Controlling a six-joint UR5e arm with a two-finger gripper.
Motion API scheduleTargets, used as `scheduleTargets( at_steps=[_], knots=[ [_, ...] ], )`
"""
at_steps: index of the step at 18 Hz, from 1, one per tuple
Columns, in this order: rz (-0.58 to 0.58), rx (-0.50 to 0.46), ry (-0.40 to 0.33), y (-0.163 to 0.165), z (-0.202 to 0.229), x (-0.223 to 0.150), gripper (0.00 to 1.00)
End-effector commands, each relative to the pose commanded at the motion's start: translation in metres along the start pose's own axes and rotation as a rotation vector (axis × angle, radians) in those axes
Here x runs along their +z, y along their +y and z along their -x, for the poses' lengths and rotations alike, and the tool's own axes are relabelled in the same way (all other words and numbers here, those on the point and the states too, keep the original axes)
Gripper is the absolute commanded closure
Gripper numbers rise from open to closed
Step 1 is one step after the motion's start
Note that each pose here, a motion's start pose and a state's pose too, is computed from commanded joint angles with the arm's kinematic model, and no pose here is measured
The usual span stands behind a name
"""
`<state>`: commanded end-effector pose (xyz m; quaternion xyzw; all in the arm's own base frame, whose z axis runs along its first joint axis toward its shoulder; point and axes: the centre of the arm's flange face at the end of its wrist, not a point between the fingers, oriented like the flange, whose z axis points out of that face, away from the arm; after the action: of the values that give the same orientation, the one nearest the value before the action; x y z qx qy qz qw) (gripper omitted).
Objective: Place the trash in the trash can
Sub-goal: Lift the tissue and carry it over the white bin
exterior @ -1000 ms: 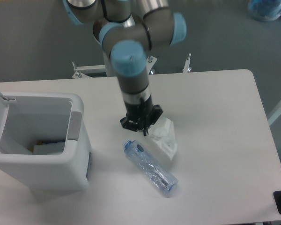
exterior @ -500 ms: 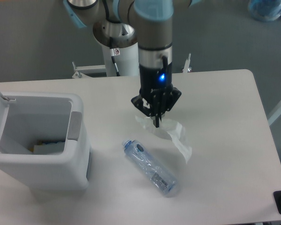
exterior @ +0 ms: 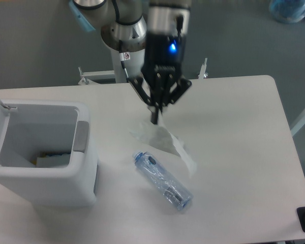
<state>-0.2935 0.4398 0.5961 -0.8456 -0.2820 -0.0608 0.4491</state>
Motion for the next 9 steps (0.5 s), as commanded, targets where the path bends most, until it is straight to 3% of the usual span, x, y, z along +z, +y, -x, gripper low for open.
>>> scheduleTargets(
  at_steps=[5, 9],
  knots=[
    [-0.057, 0.051, 0.064, 0.002, -0.05, -0.038, 1.0],
    [-0.043, 0.052, 0.152, 0.01, -0.081, -0.038, 1.0]
  ],
)
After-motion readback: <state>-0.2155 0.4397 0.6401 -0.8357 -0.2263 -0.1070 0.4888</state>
